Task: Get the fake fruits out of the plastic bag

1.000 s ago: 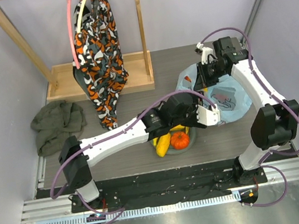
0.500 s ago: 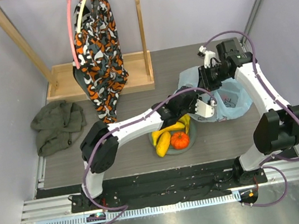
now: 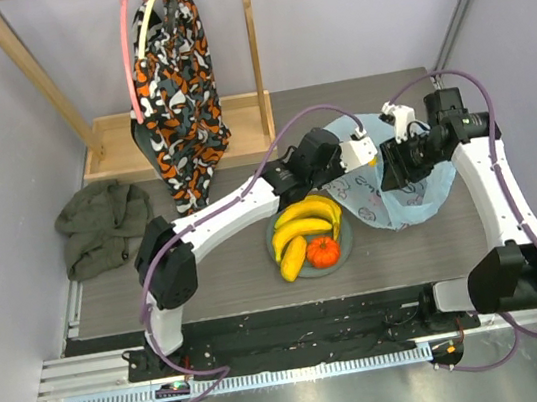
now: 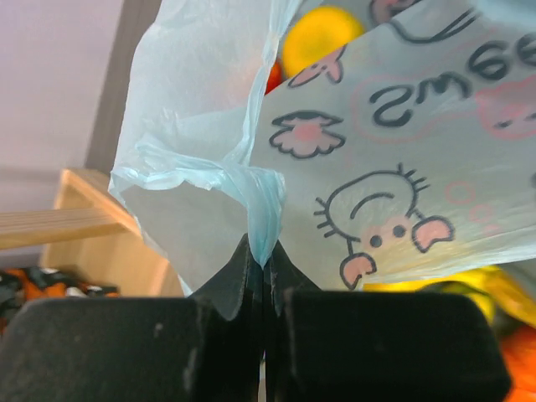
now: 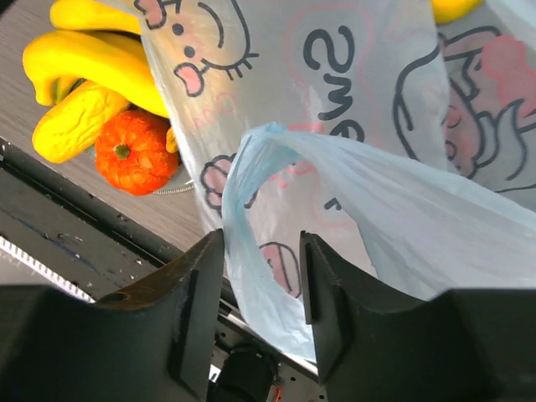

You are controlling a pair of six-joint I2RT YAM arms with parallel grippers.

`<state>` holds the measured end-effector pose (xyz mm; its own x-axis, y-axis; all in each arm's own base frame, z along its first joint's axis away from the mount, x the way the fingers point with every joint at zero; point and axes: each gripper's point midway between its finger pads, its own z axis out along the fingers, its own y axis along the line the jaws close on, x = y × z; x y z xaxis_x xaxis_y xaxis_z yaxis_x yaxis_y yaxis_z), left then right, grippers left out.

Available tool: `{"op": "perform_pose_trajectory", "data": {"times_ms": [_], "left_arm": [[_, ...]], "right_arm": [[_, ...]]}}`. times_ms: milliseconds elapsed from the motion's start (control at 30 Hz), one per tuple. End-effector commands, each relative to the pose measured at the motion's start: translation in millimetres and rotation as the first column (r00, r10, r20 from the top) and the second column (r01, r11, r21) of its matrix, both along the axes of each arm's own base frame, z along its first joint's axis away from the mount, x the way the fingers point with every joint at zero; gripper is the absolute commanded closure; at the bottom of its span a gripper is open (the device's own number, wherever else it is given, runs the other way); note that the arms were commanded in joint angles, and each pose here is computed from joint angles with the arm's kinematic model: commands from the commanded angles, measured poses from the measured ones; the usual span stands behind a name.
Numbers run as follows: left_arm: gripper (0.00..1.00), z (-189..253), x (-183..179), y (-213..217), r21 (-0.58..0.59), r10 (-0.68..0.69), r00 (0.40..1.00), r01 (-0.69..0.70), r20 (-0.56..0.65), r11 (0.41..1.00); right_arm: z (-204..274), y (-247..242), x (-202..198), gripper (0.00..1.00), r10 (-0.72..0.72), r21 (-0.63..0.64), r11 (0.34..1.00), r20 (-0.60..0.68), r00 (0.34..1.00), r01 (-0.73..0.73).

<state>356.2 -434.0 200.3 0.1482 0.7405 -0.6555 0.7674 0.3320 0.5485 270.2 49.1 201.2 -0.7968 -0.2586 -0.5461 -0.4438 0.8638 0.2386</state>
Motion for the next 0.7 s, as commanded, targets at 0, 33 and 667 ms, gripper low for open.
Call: {"op": "perform_pose_trajectory", "data": {"times_ms": [0,33,667], "left_arm": [[1.0,61.6,-24.0,-9.2,-0.261,-0.008,0.985,-0.037,-0.171,0.965],[1.0,65.6,-26.9,-9.6,-0.283,-0.008,0.981,-0.048,-0.195,0.958],[1.0,86.1,-47.0,-7.8,-0.398,-0.035,0.95,-0.097,-0.31,0.912]], "right_arm": [[-10.5,0.7,15.9,0.57,0.005,0.002,1.0,0.042,0.999,-0.005],[-11.8,0.1,22.5,0.58,-0.01,0.005,1.0,0.051,0.999,0.01],[-22.2,-103.9,17.7,0.53,-0.016,-0.432,0.897,-0.233,0.972,-0.089]]}}
